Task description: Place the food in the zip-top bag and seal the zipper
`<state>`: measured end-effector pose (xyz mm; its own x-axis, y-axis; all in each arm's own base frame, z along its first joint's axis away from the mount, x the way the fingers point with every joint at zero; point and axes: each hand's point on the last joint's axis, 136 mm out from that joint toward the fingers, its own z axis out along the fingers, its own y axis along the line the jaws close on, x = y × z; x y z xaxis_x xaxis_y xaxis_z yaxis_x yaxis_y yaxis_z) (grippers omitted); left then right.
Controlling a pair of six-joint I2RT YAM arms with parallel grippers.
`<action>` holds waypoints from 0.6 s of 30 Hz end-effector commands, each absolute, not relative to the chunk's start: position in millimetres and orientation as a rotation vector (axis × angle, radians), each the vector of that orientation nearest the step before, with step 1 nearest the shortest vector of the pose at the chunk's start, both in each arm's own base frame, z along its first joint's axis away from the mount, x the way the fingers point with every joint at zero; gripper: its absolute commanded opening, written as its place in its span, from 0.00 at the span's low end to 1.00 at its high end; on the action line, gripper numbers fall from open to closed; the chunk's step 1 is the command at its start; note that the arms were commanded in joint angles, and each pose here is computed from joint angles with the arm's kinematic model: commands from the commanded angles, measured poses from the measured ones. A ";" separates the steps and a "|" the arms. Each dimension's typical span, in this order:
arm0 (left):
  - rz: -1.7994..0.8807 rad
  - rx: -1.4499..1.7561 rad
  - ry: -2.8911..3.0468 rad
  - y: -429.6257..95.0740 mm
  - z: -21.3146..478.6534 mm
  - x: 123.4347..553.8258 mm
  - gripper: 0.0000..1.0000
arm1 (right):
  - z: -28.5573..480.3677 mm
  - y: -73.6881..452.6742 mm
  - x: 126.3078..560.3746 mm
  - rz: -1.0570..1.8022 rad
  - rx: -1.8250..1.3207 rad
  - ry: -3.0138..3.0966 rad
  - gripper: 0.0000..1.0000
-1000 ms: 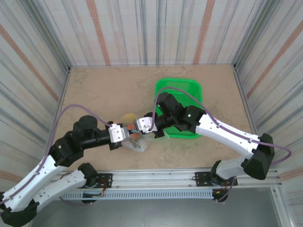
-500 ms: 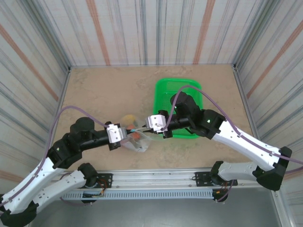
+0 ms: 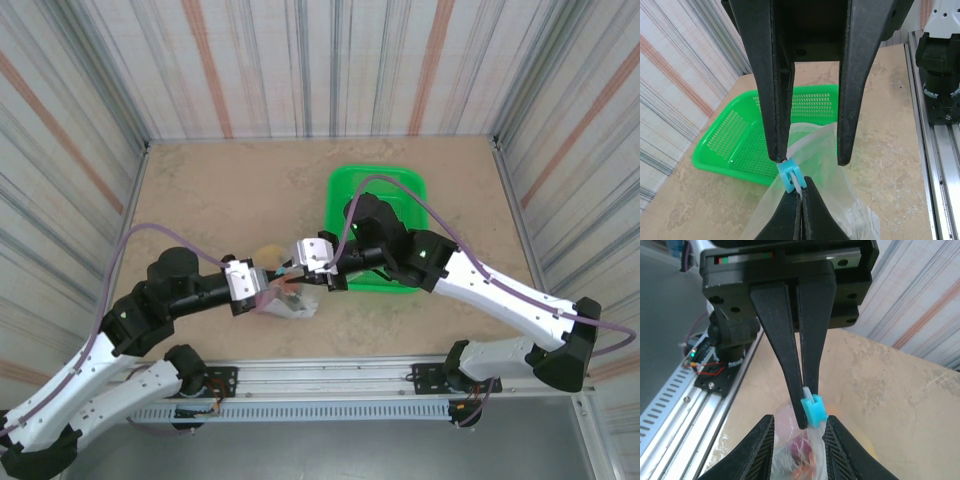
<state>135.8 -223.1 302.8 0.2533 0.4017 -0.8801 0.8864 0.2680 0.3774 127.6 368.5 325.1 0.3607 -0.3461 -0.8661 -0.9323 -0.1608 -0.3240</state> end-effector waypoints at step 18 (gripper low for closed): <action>-0.538 1.319 1.310 -224.1 308.3 130.9 0.00 | 332.0 382.7 128.2 0.888 -1.694 1.155 0.17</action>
<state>135.0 -223.4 301.5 0.2570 0.3979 -0.8807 0.8861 0.2666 0.3791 129.0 382.1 329.3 0.3366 -0.3187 -0.8861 -0.9394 -0.1790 -0.2925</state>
